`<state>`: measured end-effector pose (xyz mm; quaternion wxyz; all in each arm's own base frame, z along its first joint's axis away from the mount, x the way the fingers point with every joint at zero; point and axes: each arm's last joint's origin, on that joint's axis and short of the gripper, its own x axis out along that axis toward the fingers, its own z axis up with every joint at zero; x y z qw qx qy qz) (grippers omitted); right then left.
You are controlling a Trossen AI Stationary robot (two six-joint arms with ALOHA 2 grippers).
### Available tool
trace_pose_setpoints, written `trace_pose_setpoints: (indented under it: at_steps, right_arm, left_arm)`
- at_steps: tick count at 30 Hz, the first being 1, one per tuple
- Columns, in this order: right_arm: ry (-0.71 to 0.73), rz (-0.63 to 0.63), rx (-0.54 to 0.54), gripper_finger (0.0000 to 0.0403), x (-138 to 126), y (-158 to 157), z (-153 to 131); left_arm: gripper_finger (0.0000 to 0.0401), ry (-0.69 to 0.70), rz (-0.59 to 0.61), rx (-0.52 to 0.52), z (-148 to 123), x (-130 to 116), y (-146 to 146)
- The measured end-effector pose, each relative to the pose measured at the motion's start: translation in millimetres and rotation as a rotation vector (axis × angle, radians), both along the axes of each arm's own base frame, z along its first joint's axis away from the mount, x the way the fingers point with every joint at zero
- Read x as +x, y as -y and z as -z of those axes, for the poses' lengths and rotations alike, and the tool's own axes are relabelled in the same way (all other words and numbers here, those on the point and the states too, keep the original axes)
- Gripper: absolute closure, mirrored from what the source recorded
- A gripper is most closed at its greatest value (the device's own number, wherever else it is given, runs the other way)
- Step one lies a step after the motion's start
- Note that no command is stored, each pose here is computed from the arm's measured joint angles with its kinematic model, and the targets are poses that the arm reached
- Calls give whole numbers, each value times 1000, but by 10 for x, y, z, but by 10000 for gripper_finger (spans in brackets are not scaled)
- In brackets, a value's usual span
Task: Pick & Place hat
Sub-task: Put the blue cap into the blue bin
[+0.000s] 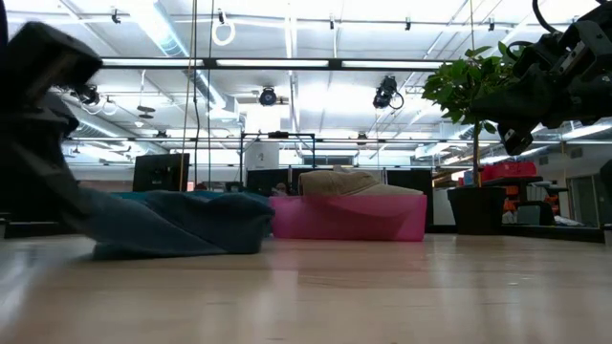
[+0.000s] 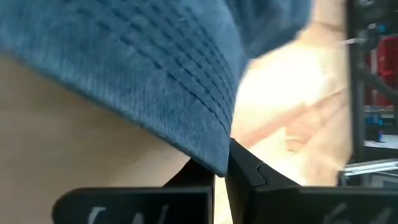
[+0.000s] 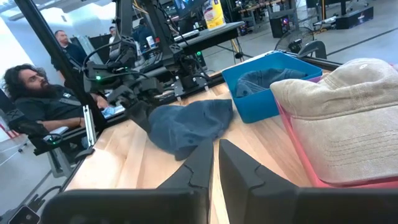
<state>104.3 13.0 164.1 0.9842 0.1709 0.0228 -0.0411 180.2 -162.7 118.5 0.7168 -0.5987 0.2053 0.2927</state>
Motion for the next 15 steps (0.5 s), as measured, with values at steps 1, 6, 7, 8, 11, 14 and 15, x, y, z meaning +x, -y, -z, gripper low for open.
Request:
trace_pose_setpoints:
  at_steps: [1, 6, 7, 8, 11, 14, 15]
  right_arm:
    - [0, 0, 0, 372, 0, 0, 0]
    - [1, 0, 0, 372, 0, 0, 0]
    - [1, 0, 0, 372, 0, 0, -1]
    - [1, 0, 0, 372, 0, 0, 0]
    - [1, 0, 0, 372, 0, 0, -1]
    - [2, 0, 0, 372, 0, 0, -2]
    - [2, 0, 0, 372, 0, 0, -2]
  left_arm:
    - [387, 25, 1, 8, -27, -6, 12]
    - [389, 118, 57, 56, -260, 24, 107]
    - [389, 130, 74, 59, -313, 32, 127]
    - [389, 138, 93, 70, -357, 31, 143]
    - [389, 167, 162, 102, -523, 38, 187]
    - [389, 194, 236, 163, -691, 26, 194]
    - [389, 203, 262, 191, -751, 16, 183]
